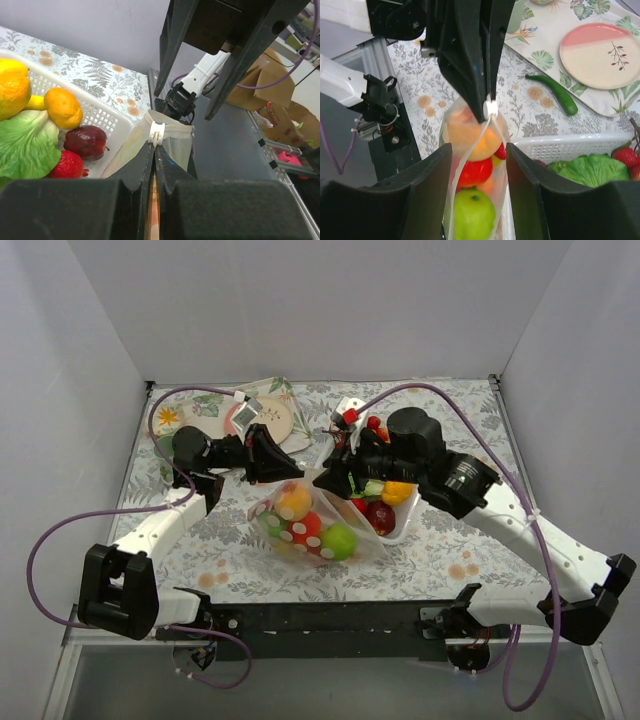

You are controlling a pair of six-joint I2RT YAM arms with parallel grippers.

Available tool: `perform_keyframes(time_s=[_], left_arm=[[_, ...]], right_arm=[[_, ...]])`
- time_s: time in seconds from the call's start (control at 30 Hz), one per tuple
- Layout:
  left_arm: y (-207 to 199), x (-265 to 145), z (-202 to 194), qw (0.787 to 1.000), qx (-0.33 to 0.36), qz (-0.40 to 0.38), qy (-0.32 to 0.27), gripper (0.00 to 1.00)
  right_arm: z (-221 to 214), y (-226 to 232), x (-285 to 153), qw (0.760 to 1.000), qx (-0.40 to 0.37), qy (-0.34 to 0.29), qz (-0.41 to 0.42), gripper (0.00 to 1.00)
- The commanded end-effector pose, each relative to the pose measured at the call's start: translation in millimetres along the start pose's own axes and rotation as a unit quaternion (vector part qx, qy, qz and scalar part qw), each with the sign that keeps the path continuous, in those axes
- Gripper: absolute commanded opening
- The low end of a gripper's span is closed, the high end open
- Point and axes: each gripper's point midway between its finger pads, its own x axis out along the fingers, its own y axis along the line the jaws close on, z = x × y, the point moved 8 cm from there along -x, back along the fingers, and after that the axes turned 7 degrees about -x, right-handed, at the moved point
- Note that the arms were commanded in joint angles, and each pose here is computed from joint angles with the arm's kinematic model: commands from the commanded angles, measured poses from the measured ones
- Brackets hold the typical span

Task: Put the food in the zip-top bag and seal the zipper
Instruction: Zip the zipper food storage bag at the center of the board.

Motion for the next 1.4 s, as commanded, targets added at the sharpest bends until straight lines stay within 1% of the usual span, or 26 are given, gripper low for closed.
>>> perform_keyframes(time_s=[0.0, 0.27, 0.4, 0.47, 0.67, 0.8, 0.93, 1.13, 1.23, 1.3, 1.37], left_arm=[[-5.4, 1.6, 9.8, 1.000, 0.025, 0.004, 0.010, 0.00], [-4.6, 2.7, 14.1, 0.999, 0.028, 0.009, 0.017, 0.00], [-2.2, 3.3, 15.3, 0.999, 0.019, 0.012, 0.025, 0.00], [-3.6, 3.7, 18.8, 0.999, 0.026, 0.012, 0.025, 0.00], [-4.5, 4.2, 23.2, 0.999, 0.021, 0.007, 0.033, 0.00], [-5.1, 3.8, 22.3, 0.999, 0.016, 0.011, 0.035, 0.00], [-3.7, 3.8, 22.5, 0.999, 0.014, 0.015, 0.036, 0.00], [-1.9, 4.0, 22.5, 0.999, 0.006, 0.018, 0.036, 0.00], [-0.6, 4.2, 22.7, 0.999, 0.003, 0.022, 0.036, 0.00], [-0.1, 4.3, 23.1, 0.999, 0.001, 0.024, 0.035, 0.00], [0.0, 4.5, 23.9, 0.999, 0.000, 0.025, 0.035, 0.00]], right_arm=[[24.5, -9.8, 20.8, 0.998, -0.015, -0.043, 0.041, 0.54], [37.1, -25.3, 36.2, 0.998, -0.022, -0.049, 0.042, 0.48], [33.7, -26.2, 39.1, 0.997, -0.022, -0.048, 0.059, 0.45], [31.2, -26.8, 40.9, 0.997, -0.020, -0.045, 0.067, 0.42], [29.2, -33.4, 39.6, 0.996, -0.017, -0.050, 0.077, 0.41], [31.5, -37.5, 38.2, 0.993, -0.009, -0.060, 0.104, 0.42], [27.0, -36.2, 41.9, 0.991, -0.002, -0.055, 0.125, 0.41], [21.6, -35.4, 46.4, 0.989, 0.009, -0.054, 0.135, 0.38], [20.5, -35.6, 47.2, 0.989, 0.013, -0.054, 0.136, 0.33], [17.5, -35.3, 48.9, 0.989, 0.016, -0.049, 0.138, 0.27], [14.7, -36.6, 50.5, 0.989, 0.020, -0.046, 0.136, 0.25]])
